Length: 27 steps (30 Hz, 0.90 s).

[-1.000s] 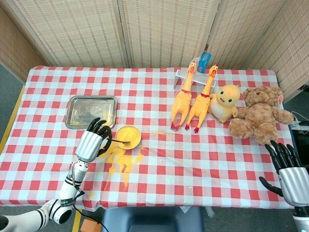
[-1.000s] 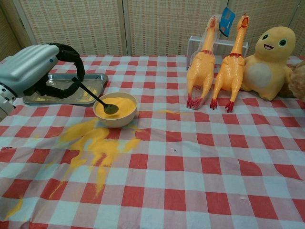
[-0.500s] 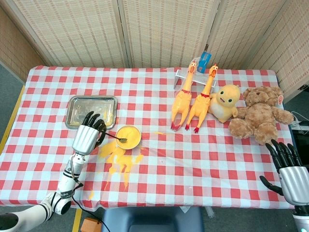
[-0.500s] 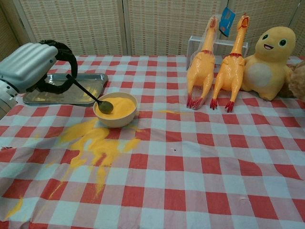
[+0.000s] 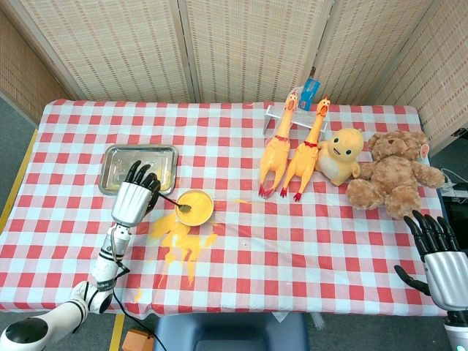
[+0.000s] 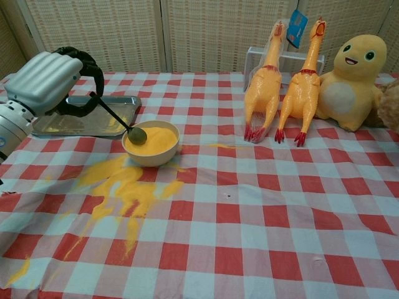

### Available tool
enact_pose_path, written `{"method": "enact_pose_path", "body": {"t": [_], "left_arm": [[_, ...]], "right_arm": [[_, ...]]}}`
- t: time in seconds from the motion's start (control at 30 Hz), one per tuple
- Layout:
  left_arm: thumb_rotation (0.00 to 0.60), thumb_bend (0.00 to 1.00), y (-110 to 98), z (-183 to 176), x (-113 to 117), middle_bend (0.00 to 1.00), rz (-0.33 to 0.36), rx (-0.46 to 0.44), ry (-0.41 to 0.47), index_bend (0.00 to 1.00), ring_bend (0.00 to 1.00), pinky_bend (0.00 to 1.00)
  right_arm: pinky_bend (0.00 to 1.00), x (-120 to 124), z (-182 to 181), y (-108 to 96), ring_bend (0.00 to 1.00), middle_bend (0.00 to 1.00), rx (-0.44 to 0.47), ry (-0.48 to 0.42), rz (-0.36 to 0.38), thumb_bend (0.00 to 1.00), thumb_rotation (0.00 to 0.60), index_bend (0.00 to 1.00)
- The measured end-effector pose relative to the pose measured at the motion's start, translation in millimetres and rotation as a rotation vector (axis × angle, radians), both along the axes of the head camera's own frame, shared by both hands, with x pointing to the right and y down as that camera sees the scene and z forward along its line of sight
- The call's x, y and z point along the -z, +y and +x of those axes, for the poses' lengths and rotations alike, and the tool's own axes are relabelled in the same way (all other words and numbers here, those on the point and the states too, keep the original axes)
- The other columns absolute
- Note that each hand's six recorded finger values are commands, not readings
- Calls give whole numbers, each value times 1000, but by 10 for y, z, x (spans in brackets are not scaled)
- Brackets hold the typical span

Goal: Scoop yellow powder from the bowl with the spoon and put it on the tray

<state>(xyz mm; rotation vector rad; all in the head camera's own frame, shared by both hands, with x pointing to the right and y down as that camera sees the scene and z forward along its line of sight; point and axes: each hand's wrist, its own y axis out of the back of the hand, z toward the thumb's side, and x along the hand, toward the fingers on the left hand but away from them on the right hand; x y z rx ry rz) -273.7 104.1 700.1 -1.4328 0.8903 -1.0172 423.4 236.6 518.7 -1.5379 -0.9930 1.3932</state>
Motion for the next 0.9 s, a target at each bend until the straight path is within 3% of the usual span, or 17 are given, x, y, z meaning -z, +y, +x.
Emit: {"method": "enact_pose_path", "body": {"t": [0.43, 0.77, 0.9], "left_arm": [[600, 669, -123, 66, 9, 414, 47, 5, 14, 882, 191, 154], [600, 669, -41, 156, 236, 415, 89, -21, 125, 882, 192, 166], [600, 669, -20, 102, 352, 418, 123, -30, 117, 882, 195, 166]], "right_arm": [[0, 2, 7, -10, 0, 0, -4, 2, 4, 109, 600, 0], [0, -7, -14, 6, 0, 0, 3, -1, -4, 109, 600, 0], [0, 3, -46, 27, 0, 0, 14, -17, -10, 109, 600, 0]]}}
